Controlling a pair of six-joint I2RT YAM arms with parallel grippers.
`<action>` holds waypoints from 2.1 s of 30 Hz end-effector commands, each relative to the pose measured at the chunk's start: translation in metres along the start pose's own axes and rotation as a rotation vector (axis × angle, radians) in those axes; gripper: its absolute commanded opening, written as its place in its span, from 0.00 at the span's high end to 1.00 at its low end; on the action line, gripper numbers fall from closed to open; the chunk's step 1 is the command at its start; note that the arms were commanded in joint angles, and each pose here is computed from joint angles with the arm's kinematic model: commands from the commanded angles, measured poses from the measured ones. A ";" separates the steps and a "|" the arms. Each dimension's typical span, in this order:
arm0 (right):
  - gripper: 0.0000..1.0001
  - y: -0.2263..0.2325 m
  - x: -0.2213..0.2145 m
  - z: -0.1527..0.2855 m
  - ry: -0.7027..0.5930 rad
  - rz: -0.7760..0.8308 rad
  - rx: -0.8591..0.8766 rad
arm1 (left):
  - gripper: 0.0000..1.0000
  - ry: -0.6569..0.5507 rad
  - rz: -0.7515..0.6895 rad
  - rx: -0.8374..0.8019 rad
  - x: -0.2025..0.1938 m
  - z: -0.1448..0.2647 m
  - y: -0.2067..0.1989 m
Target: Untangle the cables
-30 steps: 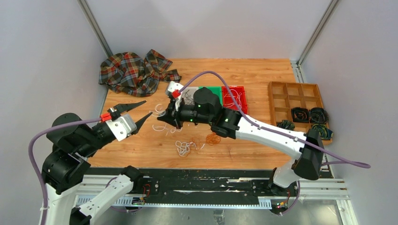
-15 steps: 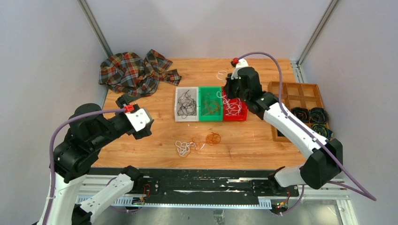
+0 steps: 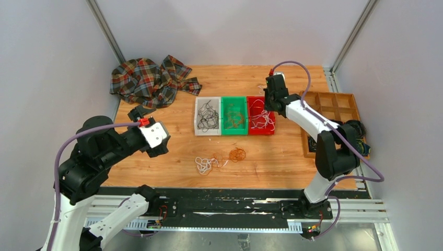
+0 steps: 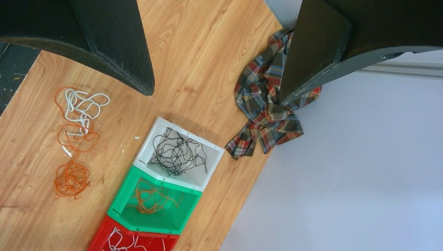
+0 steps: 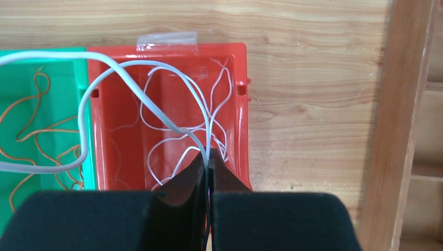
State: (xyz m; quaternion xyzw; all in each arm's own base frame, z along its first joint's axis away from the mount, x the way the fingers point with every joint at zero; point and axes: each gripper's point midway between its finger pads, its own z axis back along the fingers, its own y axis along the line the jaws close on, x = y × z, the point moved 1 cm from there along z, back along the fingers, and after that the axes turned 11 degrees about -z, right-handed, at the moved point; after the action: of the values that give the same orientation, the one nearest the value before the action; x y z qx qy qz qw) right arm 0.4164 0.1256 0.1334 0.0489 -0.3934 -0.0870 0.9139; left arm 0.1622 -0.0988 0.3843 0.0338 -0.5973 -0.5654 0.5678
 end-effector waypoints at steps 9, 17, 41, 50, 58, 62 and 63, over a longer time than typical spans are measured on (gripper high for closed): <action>0.77 0.012 0.005 -0.017 0.053 -0.093 0.015 | 0.05 -0.017 -0.032 0.008 0.006 0.004 0.004; 0.54 0.009 0.005 0.002 0.046 -0.100 0.029 | 0.05 -0.019 -0.043 0.018 0.007 0.007 0.006; 0.64 0.089 -0.132 0.128 0.060 0.132 0.395 | 0.13 0.167 -0.064 -0.585 -0.102 -0.078 -0.136; 0.73 0.059 -0.142 0.149 -0.007 0.059 0.400 | 0.19 0.178 -0.185 -0.826 -0.149 -0.114 -0.185; 0.85 0.059 -0.139 0.150 0.000 0.032 0.374 | 0.24 0.151 -0.311 -0.928 -0.166 -0.138 -0.225; 0.86 0.060 -0.139 0.150 0.012 0.018 0.368 | 0.28 0.177 -0.330 -0.903 -0.175 -0.150 -0.230; 0.86 0.060 -0.139 0.150 0.011 0.015 0.367 | 0.29 0.186 -0.344 -0.895 -0.178 -0.152 -0.230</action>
State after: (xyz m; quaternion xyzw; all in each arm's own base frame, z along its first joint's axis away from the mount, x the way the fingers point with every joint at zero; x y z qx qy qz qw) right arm 0.2192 0.2067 0.1380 0.2107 -0.3933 0.0109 0.8949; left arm 0.1717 -0.1463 0.0649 -0.1069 -0.1954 -0.8398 0.4950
